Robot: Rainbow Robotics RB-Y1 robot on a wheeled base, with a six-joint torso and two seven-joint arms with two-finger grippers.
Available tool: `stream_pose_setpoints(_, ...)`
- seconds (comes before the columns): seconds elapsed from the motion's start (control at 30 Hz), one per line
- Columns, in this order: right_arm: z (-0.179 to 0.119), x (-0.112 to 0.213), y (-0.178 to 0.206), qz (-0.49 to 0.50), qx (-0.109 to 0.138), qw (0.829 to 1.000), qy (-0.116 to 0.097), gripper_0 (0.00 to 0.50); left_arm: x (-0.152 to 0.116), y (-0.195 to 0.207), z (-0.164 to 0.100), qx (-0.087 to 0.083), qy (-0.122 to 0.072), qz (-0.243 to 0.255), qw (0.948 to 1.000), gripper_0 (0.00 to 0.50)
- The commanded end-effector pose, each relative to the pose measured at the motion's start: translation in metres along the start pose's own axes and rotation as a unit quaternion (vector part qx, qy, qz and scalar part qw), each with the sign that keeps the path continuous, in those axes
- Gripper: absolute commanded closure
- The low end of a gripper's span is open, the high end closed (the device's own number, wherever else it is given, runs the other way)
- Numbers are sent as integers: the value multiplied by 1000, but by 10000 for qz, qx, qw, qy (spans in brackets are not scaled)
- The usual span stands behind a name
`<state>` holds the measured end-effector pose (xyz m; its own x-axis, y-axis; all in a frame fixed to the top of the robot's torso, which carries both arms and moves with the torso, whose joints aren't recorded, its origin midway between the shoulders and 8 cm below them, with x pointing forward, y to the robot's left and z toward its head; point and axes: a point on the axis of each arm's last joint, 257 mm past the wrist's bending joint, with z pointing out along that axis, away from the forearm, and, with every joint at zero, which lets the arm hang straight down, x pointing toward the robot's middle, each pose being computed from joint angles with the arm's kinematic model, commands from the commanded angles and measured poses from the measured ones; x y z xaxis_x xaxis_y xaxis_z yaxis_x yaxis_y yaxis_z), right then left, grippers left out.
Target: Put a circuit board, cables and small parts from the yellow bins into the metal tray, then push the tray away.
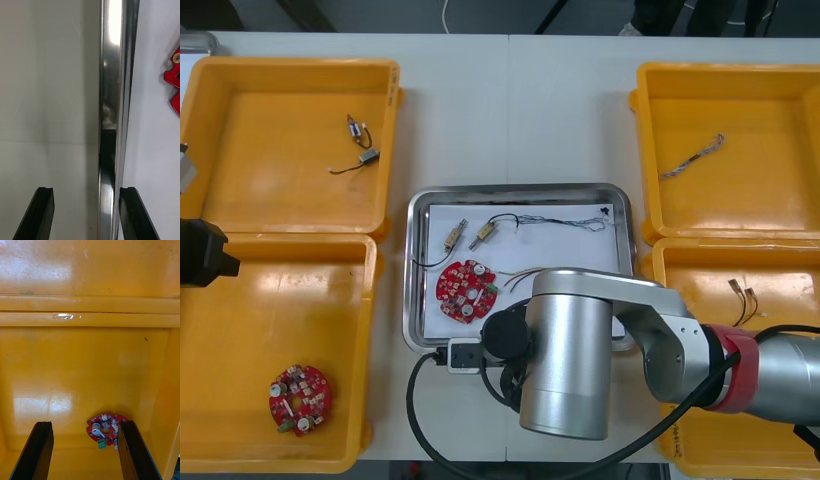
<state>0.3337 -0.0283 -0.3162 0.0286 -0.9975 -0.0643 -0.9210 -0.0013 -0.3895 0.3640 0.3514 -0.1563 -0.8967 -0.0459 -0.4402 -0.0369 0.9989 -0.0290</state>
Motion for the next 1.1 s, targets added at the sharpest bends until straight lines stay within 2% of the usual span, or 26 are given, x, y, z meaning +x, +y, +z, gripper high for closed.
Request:
stream_pose_setpoints(0.03, 0, -9, -10, -142, 202, 9997, -65, 0, -3, 15, -14, -239, -119, 434, 9987, 0)
stream_pose_setpoints(0.33, 0, -7, -11, -123, 226, 9997, -29, 11, -3, 15, -14, -239, -119, 434, 9987, 0)
stream_pose_setpoints(0.37, 0, -6, -12, -121, 233, 9997, -16, 73, -3, 15, -14, -239, -119, 434, 9987, 0)
stream_pose_setpoints(0.47, 0, -6, -11, -121, 235, 9996, -21, 306, -3, 15, -14, -239, -119, 434, 9987, 0)
stream_pose_setpoints(0.5, 0, -6, -12, -124, 242, 9996, -22, 349, -3, 15, -14, -239, -119, 434, 9987, 0)
stream_pose_setpoints(0.53, 0, -6, -12, -123, 250, 9996, -21, 448, -3, 15, -14, -239, -119, 434, 9987, 0)
stream_pose_setpoints(0.57, 0, -6, -13, -130, 266, 9996, -27, 500, -3, 15, -14, -239, -119, 434, 9987, 0)
stream_pose_setpoints(1.1, -4, -2, -36, -156, 590, 9981, 44, 500, -3, 15, -14, -239, -119, 434, 9987, 0)
